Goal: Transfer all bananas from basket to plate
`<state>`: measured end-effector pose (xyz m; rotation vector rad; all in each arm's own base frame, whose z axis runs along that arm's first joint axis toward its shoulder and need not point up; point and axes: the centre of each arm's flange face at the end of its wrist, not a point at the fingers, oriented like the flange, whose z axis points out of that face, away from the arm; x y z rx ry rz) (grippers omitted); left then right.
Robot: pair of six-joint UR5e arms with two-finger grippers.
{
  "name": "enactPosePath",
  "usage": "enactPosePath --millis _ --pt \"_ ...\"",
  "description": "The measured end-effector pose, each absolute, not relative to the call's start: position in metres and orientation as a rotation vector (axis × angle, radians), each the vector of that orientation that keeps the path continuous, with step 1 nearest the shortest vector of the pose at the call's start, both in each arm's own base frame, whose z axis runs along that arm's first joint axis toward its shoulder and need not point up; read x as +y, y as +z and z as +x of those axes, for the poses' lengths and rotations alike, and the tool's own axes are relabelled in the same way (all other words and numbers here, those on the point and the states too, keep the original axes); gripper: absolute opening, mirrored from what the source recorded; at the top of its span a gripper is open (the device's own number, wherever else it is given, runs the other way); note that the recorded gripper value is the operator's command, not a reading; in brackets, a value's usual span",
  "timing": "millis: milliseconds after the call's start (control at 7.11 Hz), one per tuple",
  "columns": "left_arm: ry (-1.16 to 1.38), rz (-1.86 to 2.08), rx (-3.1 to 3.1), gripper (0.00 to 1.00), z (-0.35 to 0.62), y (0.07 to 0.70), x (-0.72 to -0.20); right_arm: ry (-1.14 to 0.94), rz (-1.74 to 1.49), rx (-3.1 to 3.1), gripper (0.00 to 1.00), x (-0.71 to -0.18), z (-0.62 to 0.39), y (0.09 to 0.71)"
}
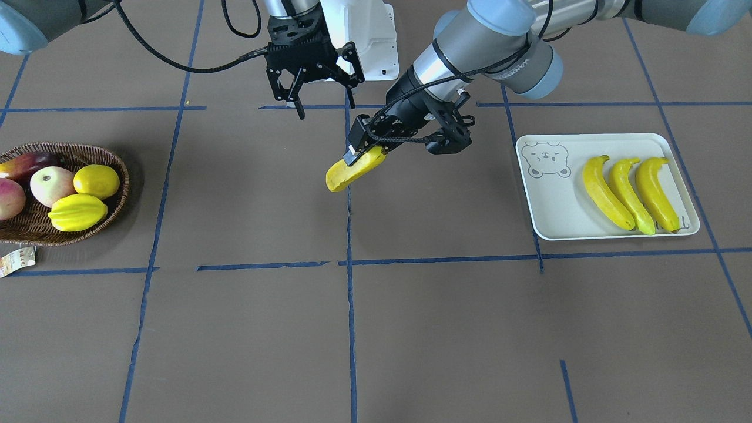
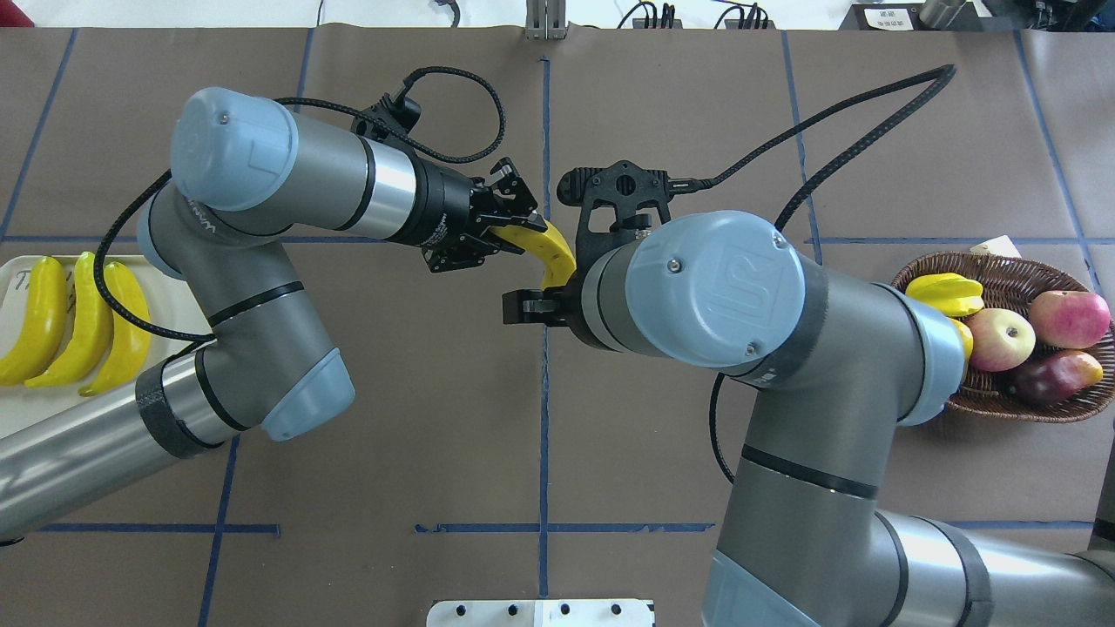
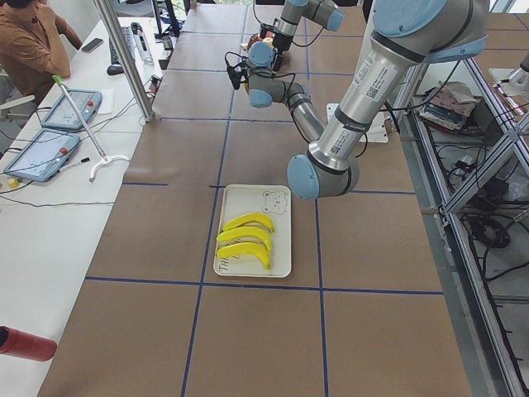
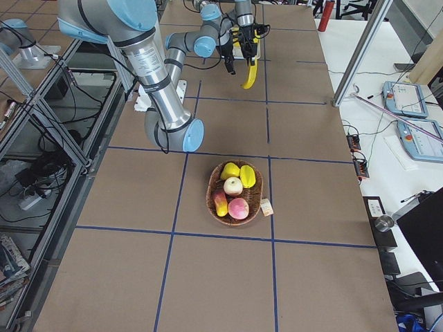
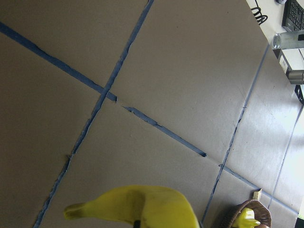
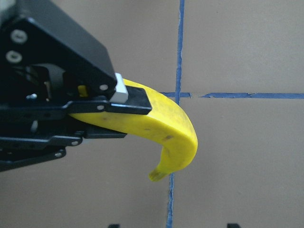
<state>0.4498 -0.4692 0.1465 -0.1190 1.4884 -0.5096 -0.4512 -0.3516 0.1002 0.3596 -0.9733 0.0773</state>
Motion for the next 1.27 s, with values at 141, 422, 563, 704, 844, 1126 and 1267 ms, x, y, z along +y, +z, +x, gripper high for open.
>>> enactPosePath --millis 141,422,563,704,844,1126,1267 --pt "-0.520 -0.110 1.488 0.00 0.442 0.147 -0.476 0.076 0.357 -0.997 1.00 -0.347 -0.431 0.101" --pt "-0.526 -0.136 1.467 0.00 0.408 0.155 -0.501 0.081 0.327 -1.033 1.00 -0.351 -0.379 0.112" --pt "-0.528 -0.191 1.429 0.00 0.381 0.168 -0.517 0.089 0.313 -1.036 1.00 -0.357 -0.360 0.120" --pt "-0.529 -0.248 1.387 0.00 0.354 0.186 -0.531 0.102 0.308 -1.029 1.00 -0.362 -0.348 0.128" --pt "-0.526 -0.296 1.349 0.00 0.324 0.210 -0.543 0.110 0.308 -1.011 1.00 -0.368 -0.340 0.138" --pt "-0.457 -0.301 1.314 0.00 0.274 0.260 -0.548 0.091 0.328 -0.961 1.00 -0.378 -0.329 0.160" --pt "-0.398 -0.261 1.296 0.00 0.256 0.294 -0.541 0.077 0.341 -0.935 1.00 -0.383 -0.324 0.169"
